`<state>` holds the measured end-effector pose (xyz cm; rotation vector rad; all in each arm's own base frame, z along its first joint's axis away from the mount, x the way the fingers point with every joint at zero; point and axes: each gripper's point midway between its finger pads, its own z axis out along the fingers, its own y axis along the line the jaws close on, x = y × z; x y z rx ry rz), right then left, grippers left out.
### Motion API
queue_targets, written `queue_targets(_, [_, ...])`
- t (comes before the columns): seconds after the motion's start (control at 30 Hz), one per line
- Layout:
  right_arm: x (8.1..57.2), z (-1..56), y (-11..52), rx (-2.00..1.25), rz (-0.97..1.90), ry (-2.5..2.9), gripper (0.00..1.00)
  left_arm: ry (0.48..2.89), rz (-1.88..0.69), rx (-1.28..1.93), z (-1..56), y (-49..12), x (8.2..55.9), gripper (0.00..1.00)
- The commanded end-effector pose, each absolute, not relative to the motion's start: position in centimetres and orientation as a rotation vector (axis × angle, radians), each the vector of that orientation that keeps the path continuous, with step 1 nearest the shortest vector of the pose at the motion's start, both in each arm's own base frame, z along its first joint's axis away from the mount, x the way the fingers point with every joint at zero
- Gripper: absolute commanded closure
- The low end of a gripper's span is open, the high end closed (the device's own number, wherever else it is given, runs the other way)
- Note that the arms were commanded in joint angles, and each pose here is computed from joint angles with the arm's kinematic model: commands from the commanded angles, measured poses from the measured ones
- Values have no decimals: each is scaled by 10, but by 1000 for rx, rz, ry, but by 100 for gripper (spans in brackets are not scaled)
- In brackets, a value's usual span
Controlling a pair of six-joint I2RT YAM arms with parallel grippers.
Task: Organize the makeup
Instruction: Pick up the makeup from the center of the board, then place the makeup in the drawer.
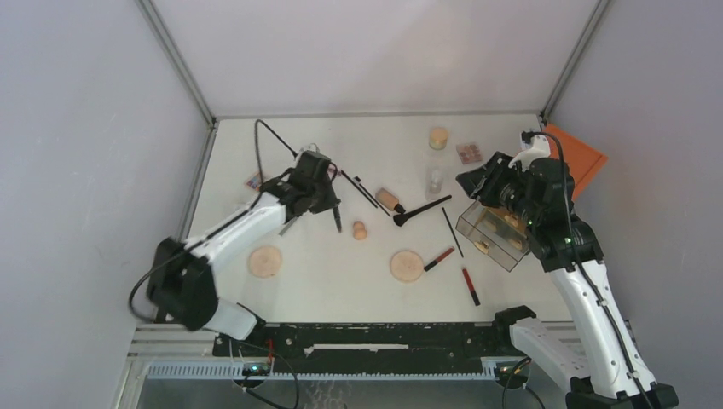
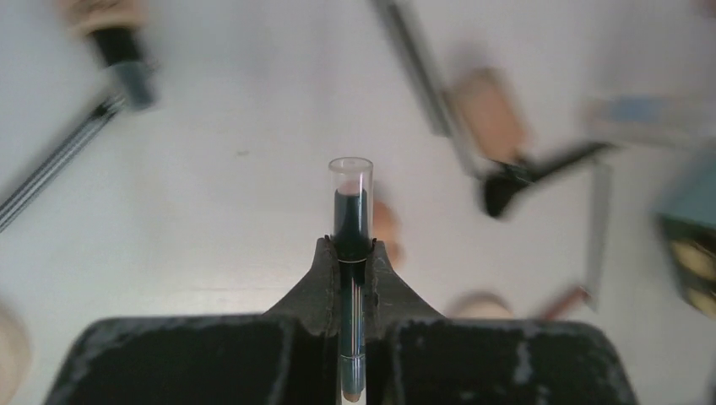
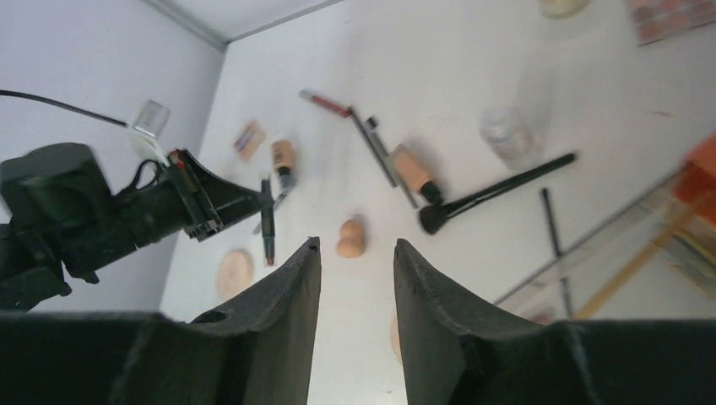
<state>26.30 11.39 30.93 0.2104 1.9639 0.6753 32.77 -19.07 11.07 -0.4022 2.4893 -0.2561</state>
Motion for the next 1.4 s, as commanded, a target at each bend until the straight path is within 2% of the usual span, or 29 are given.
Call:
queue_targets(0.0, [261, 329, 155, 121, 913, 1938, 54, 2148, -835, 45, 220, -254, 316, 100])
queue_targets(0.17, [250, 330, 196, -21, 1031, 1954, 45, 1946, -1113, 165, 288, -278, 295, 100])
queue_targets(0.43, [246, 311, 256, -157, 1102, 1977, 35, 1852, -1330, 85, 331, -293, 287, 100])
queue_targets(0.93, [255, 306, 322, -258, 1413, 1946, 38, 1831, -1411, 77, 332, -297, 279, 100])
queue_targets(1.1, [255, 306, 327, -253, 1454, 1951, 46, 1834, -1409, 80, 331, -297, 280, 100])
queue_targets(1.13, [256, 304, 327, -246, 1446, 1956, 50, 1837, -1409, 85, 330, -298, 279, 100])
queue_targets(1.2, [256, 302, 326, -242, 1432, 1967, 67, 1839, -1418, 98, 329, -299, 278, 100])
queue_targets(1.27, [257, 301, 323, -230, 1422, 1974, 90, 1847, -1420, 108, 328, -300, 278, 98])
queue_targets(1.3, [258, 301, 320, -209, 1409, 1982, 100, 1858, -1411, 107, 325, -300, 279, 87])
queue_targets(1.37, [259, 297, 309, -156, 1366, 2016, 100, 1892, -1356, 105, 318, -297, 283, 52])
